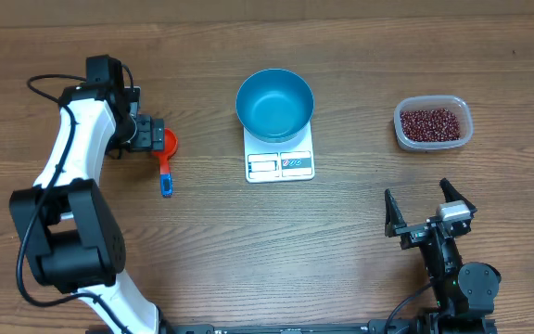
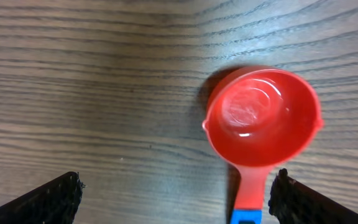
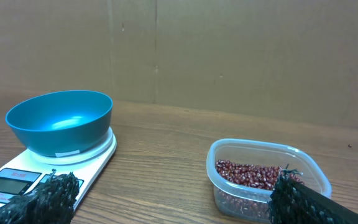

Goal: Scoop item into bowl and weigh 150g on scale
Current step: 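Lower the left gripper onto the red scoop's rim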

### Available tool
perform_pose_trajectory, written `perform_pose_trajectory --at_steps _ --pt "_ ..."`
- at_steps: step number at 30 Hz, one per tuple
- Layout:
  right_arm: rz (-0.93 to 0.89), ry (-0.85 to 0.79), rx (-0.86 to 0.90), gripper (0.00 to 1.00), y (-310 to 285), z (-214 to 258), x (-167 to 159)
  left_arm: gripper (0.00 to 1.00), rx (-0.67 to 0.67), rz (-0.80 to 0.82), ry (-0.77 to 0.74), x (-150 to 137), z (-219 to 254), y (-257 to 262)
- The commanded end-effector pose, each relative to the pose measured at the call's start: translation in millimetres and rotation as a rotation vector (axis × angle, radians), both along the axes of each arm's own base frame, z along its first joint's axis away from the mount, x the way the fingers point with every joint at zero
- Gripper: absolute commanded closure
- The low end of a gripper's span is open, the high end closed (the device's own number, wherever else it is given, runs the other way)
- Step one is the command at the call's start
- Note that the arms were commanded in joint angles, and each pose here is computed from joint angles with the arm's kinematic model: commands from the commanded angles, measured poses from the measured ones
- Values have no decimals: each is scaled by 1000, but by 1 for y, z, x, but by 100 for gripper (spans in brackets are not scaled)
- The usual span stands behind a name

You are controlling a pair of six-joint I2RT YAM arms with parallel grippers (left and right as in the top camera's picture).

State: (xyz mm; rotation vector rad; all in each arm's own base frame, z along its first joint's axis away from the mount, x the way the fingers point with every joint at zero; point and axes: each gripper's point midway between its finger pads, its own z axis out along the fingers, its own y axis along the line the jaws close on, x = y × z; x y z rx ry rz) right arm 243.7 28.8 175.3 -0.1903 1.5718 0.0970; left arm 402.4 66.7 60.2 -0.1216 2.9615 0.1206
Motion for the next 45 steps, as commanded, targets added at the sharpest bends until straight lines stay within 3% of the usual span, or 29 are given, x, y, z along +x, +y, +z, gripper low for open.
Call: perform_pose_trajectory --at_steps 1,45 --pt "-6 -5 -1 0 -1 -2 0 1 -18 -15 33 -2 -16 -2" --pt "-6 -4 -1 0 -1 -2 0 1 -18 15 28 10 -41 -1"
